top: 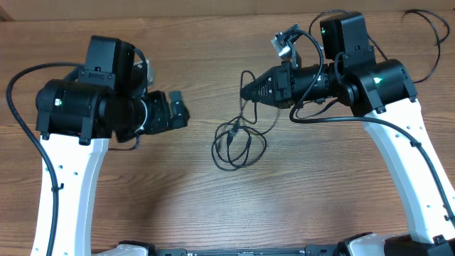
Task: Untangle cables
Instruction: 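Grasp a strand of the remaining coil with the right gripper, then lift the strand and bring it toward the left gripper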
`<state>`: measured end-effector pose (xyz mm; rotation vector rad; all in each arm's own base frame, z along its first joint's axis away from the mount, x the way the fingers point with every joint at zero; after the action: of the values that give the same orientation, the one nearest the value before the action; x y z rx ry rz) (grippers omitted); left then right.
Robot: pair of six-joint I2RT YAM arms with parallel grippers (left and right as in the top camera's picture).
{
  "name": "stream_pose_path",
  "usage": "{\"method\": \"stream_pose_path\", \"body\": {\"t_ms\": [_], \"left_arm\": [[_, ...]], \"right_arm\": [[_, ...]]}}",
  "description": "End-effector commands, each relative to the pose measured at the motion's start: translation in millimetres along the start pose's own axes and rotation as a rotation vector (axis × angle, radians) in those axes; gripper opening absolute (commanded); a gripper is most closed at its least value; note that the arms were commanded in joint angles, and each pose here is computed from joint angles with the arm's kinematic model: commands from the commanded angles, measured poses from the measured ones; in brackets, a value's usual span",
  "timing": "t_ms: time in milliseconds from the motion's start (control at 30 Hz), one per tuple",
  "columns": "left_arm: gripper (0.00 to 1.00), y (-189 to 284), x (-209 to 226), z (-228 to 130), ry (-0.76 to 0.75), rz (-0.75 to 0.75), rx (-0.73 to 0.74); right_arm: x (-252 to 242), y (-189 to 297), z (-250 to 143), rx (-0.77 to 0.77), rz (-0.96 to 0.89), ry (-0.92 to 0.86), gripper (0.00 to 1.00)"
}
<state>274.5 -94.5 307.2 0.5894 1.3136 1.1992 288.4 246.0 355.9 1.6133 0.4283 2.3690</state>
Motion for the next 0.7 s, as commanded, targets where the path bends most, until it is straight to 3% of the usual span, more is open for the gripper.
{"method": "stream_pose_path", "body": {"t_ms": [0,100,233,433,533,667], "left_arm": [[1.0,-1,-20,1,-0.111,-0.113,0.009],[1.0,0,-29,13,-0.151,-0.15,-0.04],[1.0,0,-59,12,-0.35,-0.331,-0.022],[0.98,-14,-82,15,-0.534,-0.495,0.013],[0.98,-15,-99,11,-0.649,-0.649,0.032],[0.91,-21,-107,15,-0.706,-0.725,0.029]], "right_arm": [[28,0,-4,0.017,0.069,0.007,0.04],[35,-5,-3,0.018,0.089,-0.009,0.04],[54,-10,-2,0.034,0.157,0.008,0.04],[70,-18,0,0.038,0.197,-0.018,0.04],[77,-22,0,0.044,0.213,-0.02,0.04],[82,-24,-1,0.052,0.223,-0.041,0.04]]}}
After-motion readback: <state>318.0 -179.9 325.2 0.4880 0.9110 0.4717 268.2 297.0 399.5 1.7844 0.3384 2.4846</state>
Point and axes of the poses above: each gripper's point midway between its finger pads, its own y axis back along the fingers, its own x axis along the line the jaws close on, z = x × y, the point moved 1 cm from there along y, back along the fingers, and after that the axes turned 6 degrees about y, right-handed, at the moved point
